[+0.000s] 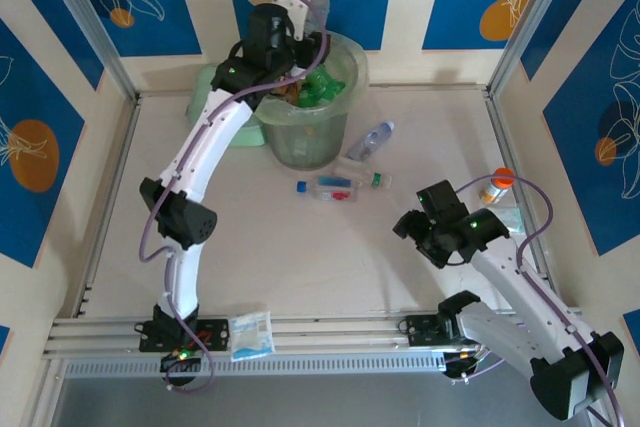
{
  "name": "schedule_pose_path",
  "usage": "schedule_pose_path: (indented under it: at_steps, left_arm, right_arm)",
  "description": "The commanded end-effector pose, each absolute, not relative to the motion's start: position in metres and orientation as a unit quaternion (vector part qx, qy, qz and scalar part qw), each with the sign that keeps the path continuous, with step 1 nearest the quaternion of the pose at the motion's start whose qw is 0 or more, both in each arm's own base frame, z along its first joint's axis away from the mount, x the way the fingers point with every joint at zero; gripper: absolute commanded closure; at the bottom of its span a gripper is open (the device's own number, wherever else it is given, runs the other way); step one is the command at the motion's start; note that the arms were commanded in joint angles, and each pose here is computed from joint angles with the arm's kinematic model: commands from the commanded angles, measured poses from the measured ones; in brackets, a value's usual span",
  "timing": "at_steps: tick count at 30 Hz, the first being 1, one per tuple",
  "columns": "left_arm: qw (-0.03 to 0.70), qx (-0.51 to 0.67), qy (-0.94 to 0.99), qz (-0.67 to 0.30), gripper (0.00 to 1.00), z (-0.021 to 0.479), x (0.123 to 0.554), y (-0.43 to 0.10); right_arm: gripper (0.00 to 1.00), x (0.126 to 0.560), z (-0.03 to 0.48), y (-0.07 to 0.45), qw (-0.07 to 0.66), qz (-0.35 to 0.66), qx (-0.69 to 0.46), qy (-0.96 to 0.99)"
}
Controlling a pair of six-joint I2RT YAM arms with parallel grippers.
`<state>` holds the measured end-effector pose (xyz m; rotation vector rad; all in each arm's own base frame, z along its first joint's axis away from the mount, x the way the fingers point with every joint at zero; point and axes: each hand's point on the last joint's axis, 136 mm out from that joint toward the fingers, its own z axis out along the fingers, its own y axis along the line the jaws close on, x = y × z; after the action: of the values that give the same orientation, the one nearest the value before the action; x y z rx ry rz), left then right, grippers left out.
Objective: Put the plastic bottles in the bin
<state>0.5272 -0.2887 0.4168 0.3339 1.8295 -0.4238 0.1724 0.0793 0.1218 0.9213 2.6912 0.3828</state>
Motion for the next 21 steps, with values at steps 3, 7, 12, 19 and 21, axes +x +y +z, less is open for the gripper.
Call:
schedule_pose_path:
  at_steps: [3, 7, 12, 19, 21]
  left_arm:
    - [0.553, 0.119, 0.798, -0.205, 0.43, 0.395, 0.548, -0.276]
    - [0.536, 0.142, 0.805, -0.210, 0.26, 0.383, 0.547, -0.281]
    - [0.548, 0.142, 0.798, -0.206, 0.06, 0.392, 0.542, -0.276]
    - [0.573, 0.137, 0.780, -0.213, 0.04, 0.433, 0.519, -0.264]
    - [0.576, 0.135, 0.774, -0.223, 0.06, 0.445, 0.502, -0.260]
  right_arm:
    - [0.19, 0.159, 0.115, 0.058, 0.138, 0.087, 0.348, 0.923]
    - [0.17, 0.160, 0.116, 0.054, 0.138, 0.083, 0.354, 0.921]
    - [0.16, 0.165, 0.119, 0.049, 0.137, 0.069, 0.363, 0.919]
    - [0.15, 0.171, 0.126, 0.031, 0.145, 0.062, 0.405, 0.901]
    - [0.14, 0.177, 0.127, 0.023, 0.151, 0.066, 0.424, 0.890]
